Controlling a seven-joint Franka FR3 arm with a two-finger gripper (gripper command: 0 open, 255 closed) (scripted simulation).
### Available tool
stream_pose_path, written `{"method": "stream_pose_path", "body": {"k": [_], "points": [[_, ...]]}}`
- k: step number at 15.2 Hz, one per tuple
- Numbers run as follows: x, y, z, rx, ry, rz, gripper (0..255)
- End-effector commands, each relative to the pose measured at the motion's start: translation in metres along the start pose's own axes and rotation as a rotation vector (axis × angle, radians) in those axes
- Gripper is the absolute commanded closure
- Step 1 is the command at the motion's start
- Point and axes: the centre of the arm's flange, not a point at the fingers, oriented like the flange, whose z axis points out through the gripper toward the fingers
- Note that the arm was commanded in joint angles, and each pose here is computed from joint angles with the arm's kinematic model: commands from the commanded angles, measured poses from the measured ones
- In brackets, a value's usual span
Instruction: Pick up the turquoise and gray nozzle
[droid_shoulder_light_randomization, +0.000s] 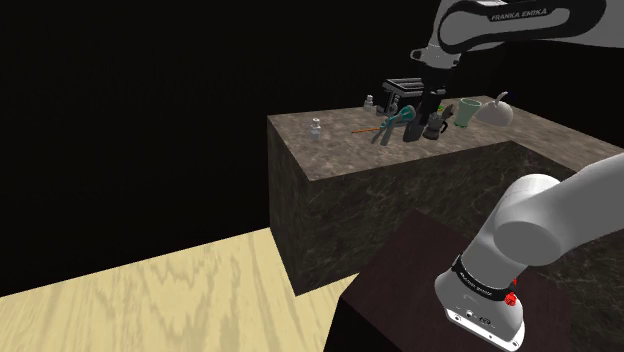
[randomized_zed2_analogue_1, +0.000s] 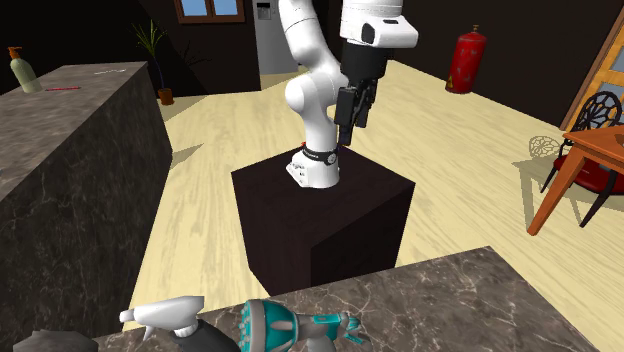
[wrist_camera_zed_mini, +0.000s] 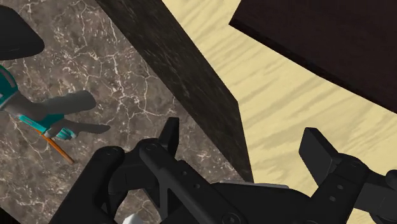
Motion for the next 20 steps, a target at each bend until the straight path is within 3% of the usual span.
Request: {"method": "stream_pose_path", "body": {"k": [1,10,20], "points": [[-0.001,0.023,0.010,-0.008,-0.003,-0.051,0],[0.010,0.129,0.052,-0.036,-0.012,-0.256,0],[0.047,0.242,0.096,-0.067,-0.023,-0.484,0]]}}
